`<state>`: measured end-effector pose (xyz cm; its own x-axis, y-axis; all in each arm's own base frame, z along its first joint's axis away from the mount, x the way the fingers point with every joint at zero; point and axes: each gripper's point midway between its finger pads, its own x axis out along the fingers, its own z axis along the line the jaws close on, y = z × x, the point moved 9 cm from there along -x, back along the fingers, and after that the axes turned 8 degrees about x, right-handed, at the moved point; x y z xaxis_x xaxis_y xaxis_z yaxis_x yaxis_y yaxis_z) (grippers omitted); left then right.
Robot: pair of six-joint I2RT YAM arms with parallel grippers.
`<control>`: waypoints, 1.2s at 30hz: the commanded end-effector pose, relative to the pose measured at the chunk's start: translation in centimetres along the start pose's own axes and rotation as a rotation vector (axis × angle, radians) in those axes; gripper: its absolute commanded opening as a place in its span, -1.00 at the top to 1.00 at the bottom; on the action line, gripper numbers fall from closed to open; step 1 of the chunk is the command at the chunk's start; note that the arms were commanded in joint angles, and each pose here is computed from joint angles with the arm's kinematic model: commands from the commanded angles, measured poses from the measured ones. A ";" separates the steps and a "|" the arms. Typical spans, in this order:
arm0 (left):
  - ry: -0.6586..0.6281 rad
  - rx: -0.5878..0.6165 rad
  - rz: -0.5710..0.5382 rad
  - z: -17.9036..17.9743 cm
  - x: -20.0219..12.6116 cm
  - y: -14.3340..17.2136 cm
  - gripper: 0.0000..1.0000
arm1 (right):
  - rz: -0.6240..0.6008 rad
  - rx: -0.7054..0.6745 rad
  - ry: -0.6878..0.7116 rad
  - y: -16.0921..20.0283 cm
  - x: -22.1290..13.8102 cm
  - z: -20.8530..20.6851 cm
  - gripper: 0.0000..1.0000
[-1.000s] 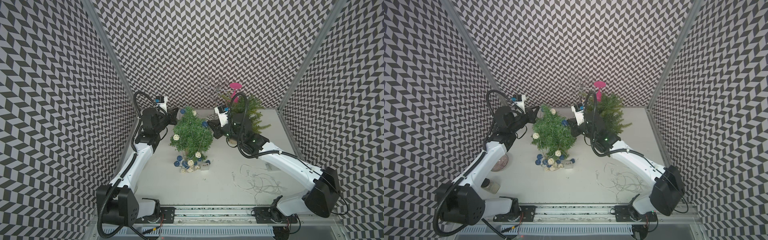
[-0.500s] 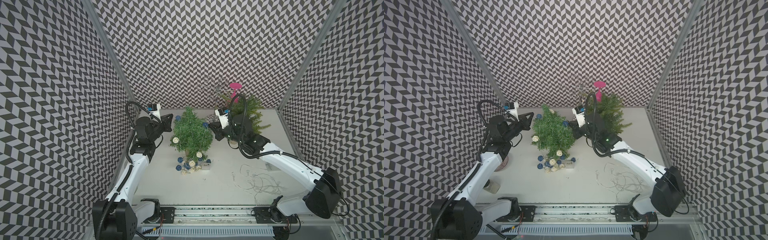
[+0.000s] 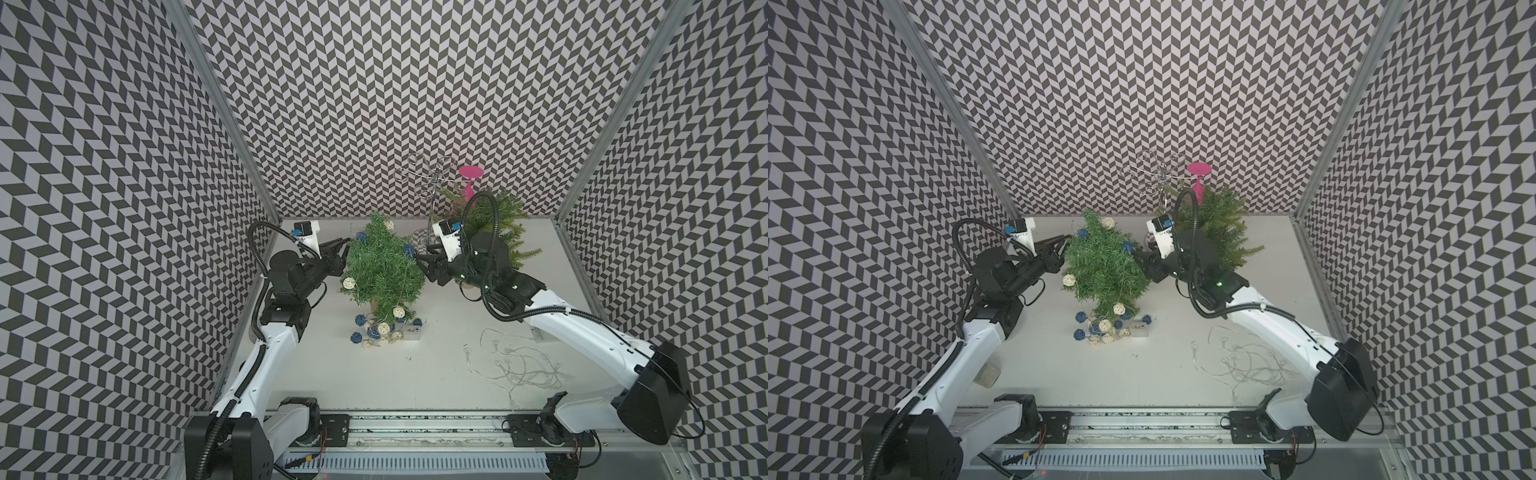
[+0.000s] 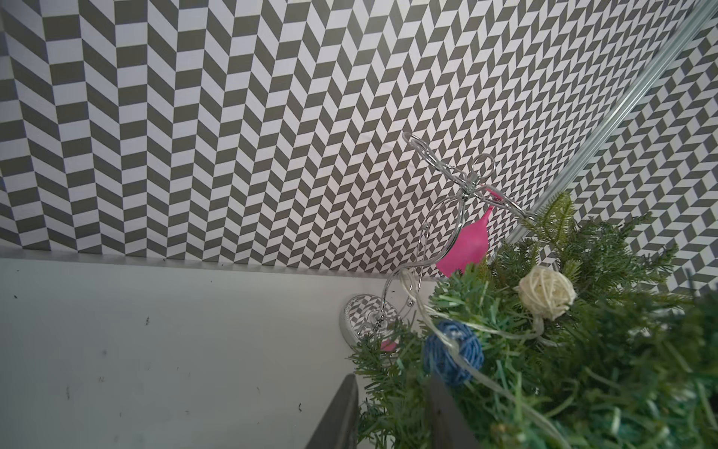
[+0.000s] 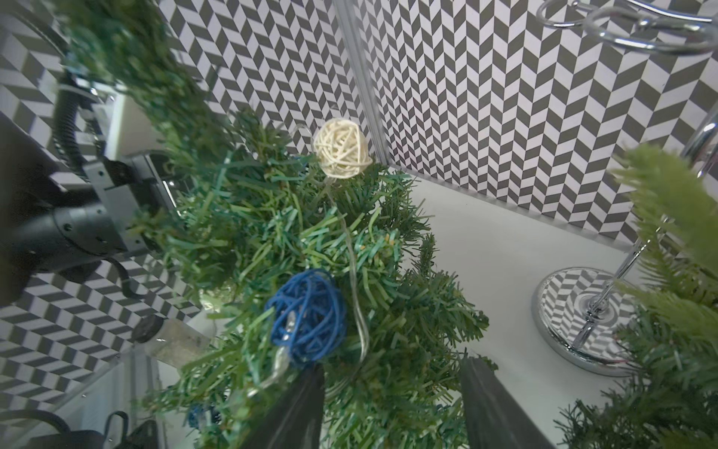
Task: Wrap string light around the christmas tree
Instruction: Wrap the light string around the Christmas tree.
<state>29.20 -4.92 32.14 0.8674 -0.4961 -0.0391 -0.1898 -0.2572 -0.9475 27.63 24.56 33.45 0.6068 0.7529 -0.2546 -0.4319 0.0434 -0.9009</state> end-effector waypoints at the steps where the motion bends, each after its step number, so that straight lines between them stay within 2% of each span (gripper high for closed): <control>1: -0.050 0.011 -0.052 0.0 -0.9 -0.8 0.03 | -0.123 -0.001 0.005 -1.5 -2.2 0.6 -0.30; 3: -0.077 0.019 -0.075 -0.2 -1.8 -0.9 -0.09 | -0.163 0.003 -0.004 -1.3 -3.6 0.9 -0.40; 5: -0.106 0.022 -0.093 -0.5 -2.6 -1.1 -0.29 | -0.191 0.007 -0.001 -0.9 -4.9 1.2 -0.48; 10: -0.158 0.029 -0.113 -0.9 -4.4 -1.0 -0.62 | -0.186 0.028 0.010 1.1 -6.8 1.0 -0.73; 13: -0.167 0.015 -0.105 -1.1 -5.5 0.5 -0.66 | -0.178 0.033 -0.023 3.2 -7.0 1.2 -0.72; 17: -0.197 0.016 -0.109 -1.3 -7.2 2.1 -0.68 | -0.090 -0.034 -0.069 7.1 -5.3 1.9 -0.60; 21: -0.102 -0.014 -0.114 -2.4 -8.4 4.2 -0.48 | -0.004 -0.108 -0.052 10.0 -3.8 2.1 -0.46; 27: 0.018 -0.020 -0.076 -4.2 -8.1 8.1 -0.26 | -0.012 -0.141 -0.081 13.7 -3.3 2.4 -0.32; 31: -0.026 0.014 -0.001 -4.7 -6.2 9.3 -0.23 | 0.019 -0.130 -0.106 15.6 -2.2 2.5 -0.31; 33: 0.008 0.010 0.022 -4.7 -5.3 9.9 -0.07 | 0.043 -0.147 -0.080 16.4 -1.2 2.8 -0.30; 36: 0.054 -0.002 0.047 -4.9 -4.5 10.7 0.36 | 0.050 -0.158 -0.012 17.0 -0.4 2.8 -0.11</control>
<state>20.67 -9.09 22.78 0.8347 -0.5355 -0.1284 -0.2827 -0.2167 -0.9344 17.52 25.98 17.70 0.5066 0.7705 -0.3869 -0.4201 -0.1713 -0.8911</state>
